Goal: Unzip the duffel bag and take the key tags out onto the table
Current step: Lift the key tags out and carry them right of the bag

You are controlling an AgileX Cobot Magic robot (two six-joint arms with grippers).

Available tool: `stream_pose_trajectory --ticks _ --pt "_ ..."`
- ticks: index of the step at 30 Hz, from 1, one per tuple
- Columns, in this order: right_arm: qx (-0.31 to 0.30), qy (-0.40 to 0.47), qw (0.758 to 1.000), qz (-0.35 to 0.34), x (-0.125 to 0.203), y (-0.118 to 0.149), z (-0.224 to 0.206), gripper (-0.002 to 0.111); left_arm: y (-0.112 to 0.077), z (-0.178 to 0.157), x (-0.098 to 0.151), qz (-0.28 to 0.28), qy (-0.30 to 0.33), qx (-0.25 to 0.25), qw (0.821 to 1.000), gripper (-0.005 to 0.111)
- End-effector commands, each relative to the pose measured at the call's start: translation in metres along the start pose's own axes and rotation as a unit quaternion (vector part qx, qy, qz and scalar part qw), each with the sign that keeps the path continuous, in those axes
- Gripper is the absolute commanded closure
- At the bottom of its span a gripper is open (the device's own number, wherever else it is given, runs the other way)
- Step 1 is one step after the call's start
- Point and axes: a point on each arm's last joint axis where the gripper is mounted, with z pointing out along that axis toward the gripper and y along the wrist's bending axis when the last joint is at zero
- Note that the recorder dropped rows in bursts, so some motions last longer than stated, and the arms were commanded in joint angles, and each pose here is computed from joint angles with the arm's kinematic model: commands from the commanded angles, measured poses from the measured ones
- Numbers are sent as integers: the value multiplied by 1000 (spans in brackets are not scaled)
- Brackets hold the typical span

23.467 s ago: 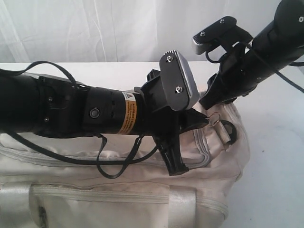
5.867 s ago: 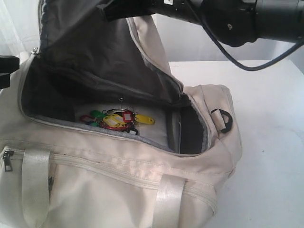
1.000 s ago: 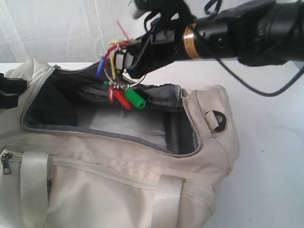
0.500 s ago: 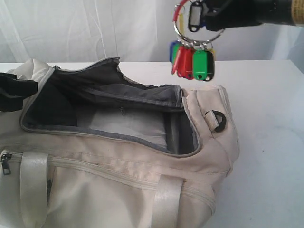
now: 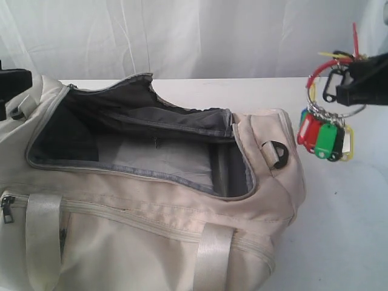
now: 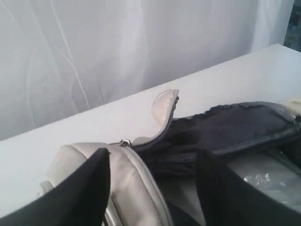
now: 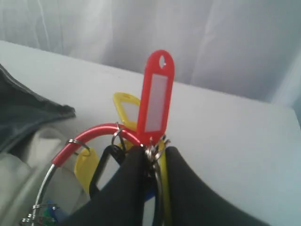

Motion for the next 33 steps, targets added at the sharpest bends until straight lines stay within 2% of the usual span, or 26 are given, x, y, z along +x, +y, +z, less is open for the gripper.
stream_pose_trajectory --ticks 1,6,10,16,24,33 --pt "47 54 997 18 37 -7 -1 108 -9 -18 -12 14 -40 -1 999 53" --pt "24 109 993 33 67 0 9 108 -16 -37 -26 -3 -94 -7 996 55" --pt "-39 162 984 60 88 10 29 108 -21 -49 -34 -17 -130 -9 991 55" --pt "-134 217 963 89 113 27 50 108 -27 -61 -39 -7 -153 -8 988 55" --pt "-263 145 947 115 95 59 74 108 -31 -65 -41 -13 -162 4 987 55" --pt "-291 137 943 81 81 83 84 108 -32 -65 -41 -13 -163 14 986 55"
